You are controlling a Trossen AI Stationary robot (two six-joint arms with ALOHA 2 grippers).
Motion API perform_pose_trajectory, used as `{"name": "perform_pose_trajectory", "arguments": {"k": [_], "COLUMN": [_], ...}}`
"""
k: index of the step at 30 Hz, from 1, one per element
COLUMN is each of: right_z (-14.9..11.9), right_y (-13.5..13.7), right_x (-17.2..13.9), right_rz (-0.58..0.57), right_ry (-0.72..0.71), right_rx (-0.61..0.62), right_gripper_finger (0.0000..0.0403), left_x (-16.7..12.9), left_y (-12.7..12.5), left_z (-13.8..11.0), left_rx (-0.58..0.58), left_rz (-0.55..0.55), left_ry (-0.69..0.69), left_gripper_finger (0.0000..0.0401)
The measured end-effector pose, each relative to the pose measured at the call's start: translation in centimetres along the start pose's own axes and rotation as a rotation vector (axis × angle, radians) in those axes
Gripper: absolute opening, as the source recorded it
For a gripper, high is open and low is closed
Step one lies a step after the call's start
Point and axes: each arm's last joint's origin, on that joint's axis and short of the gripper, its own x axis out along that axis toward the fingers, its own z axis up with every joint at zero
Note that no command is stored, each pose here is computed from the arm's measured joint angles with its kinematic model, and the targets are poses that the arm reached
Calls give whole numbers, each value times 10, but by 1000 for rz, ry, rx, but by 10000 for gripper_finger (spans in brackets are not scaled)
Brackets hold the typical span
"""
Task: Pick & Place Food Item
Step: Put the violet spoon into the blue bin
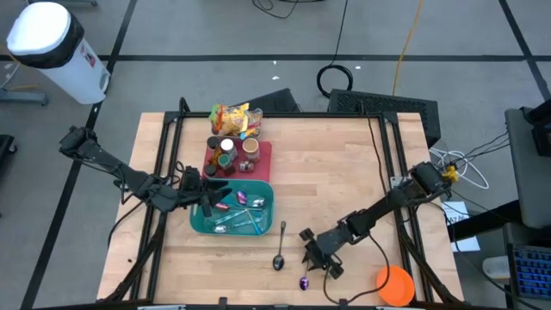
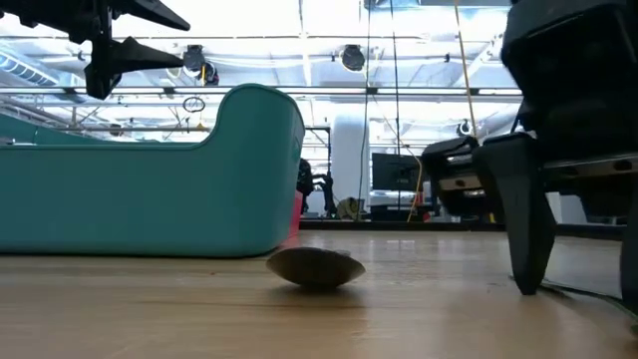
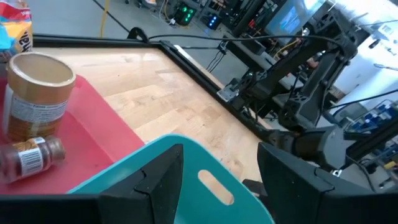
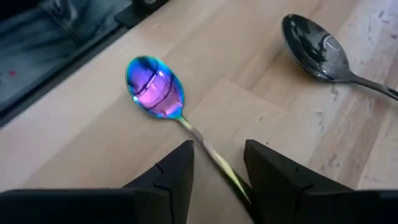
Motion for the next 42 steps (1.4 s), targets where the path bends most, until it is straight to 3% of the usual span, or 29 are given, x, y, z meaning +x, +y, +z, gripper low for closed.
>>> {"name": "perform_pose_trajectory", "arguments": {"k": [5, 10, 17, 24, 30, 42], "right_z": [-7, -18, -25, -23, -2, 48], "right_y": [-16, -32, -36, -29, -16, 2], "right_x": [-2, -6, -8, -7, -22, -76], "right_rz": [-45, -179, -210, -216, -291, -665], "right_ry": [52, 156, 204, 205, 137, -20], "right_rx": [94, 180, 260, 232, 142, -110], "right_gripper_finger": [113, 69, 8, 4, 2, 2], "left_x": [0, 0, 0, 0, 0, 12], "left_y": [0, -1, -1, -1, -1, -5], "left_z": [0, 0, 0, 0, 0, -14], "left_rx": [13, 13, 13, 14, 14, 52], "left_rz": [-3, -10, -20, -20, -16, -2], "left_ry": [-2, 5, 16, 17, 12, 19], "left_gripper_finger": [212, 212, 212, 212, 212, 212]}}
